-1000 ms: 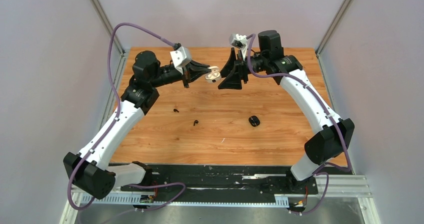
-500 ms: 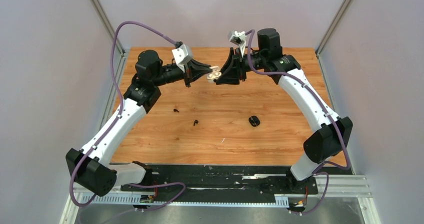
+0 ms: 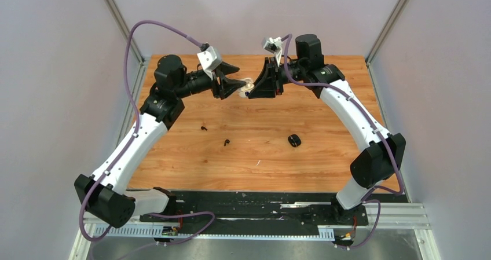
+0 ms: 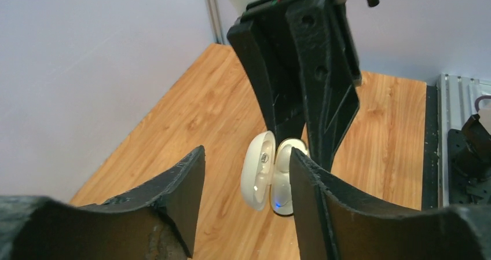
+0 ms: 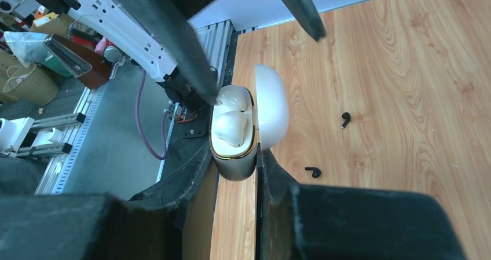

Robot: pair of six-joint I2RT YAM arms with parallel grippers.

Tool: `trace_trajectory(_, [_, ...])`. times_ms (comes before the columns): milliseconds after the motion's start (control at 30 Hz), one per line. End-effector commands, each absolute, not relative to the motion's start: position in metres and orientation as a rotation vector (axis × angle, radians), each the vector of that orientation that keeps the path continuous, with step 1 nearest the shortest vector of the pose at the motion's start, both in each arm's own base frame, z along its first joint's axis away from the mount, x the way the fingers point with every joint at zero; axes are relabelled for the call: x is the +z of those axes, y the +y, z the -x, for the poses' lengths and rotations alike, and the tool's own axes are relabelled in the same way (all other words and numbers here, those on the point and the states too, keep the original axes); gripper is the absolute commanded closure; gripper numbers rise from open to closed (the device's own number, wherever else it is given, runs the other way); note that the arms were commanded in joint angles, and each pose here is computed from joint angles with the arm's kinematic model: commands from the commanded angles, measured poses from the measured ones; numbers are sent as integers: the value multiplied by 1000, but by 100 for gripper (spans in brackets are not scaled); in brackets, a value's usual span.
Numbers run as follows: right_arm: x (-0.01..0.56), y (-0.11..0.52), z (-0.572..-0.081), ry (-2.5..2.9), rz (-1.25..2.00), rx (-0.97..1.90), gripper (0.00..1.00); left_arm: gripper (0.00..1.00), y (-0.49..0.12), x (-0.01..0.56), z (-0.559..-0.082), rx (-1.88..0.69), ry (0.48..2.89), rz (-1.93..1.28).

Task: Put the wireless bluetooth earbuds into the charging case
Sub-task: Close the charging case.

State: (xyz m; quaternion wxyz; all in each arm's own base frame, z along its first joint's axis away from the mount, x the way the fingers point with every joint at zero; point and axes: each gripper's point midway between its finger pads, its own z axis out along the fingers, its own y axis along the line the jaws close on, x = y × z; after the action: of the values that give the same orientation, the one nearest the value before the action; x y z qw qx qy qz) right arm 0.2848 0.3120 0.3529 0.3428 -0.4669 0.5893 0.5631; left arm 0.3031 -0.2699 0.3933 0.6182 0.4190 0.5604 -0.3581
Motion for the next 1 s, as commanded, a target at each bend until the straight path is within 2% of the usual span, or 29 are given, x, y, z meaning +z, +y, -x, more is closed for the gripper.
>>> trace_trajectory(0, [355,314,-291,1477,1234,1426,100,34,-263,437,-285,-821,1242,-951])
trace_trajectory(100, [355,314,-293,1464,1241,1405,100,23,-257,450,-283,-917,1300,-896])
trace_trajectory(233, [357,315,-297,1434,1258,1370,100,17,-260,434,-288,-1174,1452,-850])
trace_trajectory(367, [359,316,-298,1418,1267,1367,100,12,-265,402,-297,-1243,1543,-864])
trace_trajectory(633, [352,319,-317,1465,1230,1309,100,13,-277,391,-292,-1327,1512,-976])
trace_trajectory(967, [345,321,-324,1487,1220,1309,100,19,-282,380,-267,-1379,1521,-1115])
